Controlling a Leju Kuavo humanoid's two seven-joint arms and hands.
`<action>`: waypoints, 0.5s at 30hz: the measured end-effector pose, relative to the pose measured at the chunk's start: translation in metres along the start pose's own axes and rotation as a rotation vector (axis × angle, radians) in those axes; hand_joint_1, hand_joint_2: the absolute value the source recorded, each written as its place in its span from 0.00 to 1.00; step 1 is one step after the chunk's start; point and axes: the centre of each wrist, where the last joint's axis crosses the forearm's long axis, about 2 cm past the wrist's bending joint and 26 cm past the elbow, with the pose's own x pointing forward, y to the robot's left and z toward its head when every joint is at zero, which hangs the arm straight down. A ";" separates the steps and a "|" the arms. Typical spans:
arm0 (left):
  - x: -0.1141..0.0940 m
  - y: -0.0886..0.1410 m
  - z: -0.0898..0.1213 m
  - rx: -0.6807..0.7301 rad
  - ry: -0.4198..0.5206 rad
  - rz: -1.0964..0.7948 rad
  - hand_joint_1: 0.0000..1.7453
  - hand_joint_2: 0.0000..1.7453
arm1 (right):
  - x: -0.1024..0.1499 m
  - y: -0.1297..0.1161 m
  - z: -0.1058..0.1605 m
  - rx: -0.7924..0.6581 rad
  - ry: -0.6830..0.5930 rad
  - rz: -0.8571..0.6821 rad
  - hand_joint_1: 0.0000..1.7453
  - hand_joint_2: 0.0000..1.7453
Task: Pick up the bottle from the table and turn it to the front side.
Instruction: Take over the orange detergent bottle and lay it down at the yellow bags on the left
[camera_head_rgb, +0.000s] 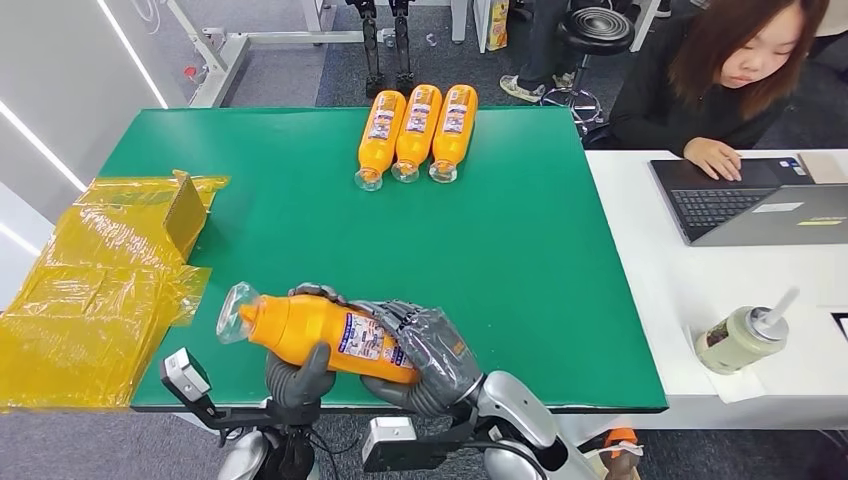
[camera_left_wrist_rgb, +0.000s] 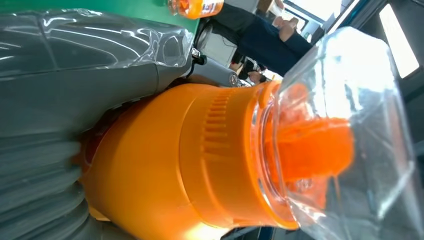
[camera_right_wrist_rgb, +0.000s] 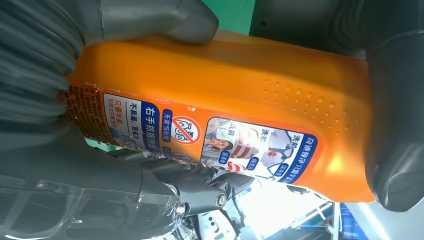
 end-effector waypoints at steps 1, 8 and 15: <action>0.000 0.000 0.000 0.002 0.000 -0.002 1.00 1.00 | 0.000 0.000 -0.001 0.001 -0.002 -0.001 0.84 1.00; 0.000 0.001 0.000 0.009 0.000 -0.010 1.00 1.00 | -0.003 0.000 -0.003 0.006 -0.003 -0.008 0.36 1.00; 0.001 0.002 0.001 0.010 0.002 -0.015 1.00 1.00 | -0.004 0.002 -0.003 0.001 0.001 -0.013 0.00 1.00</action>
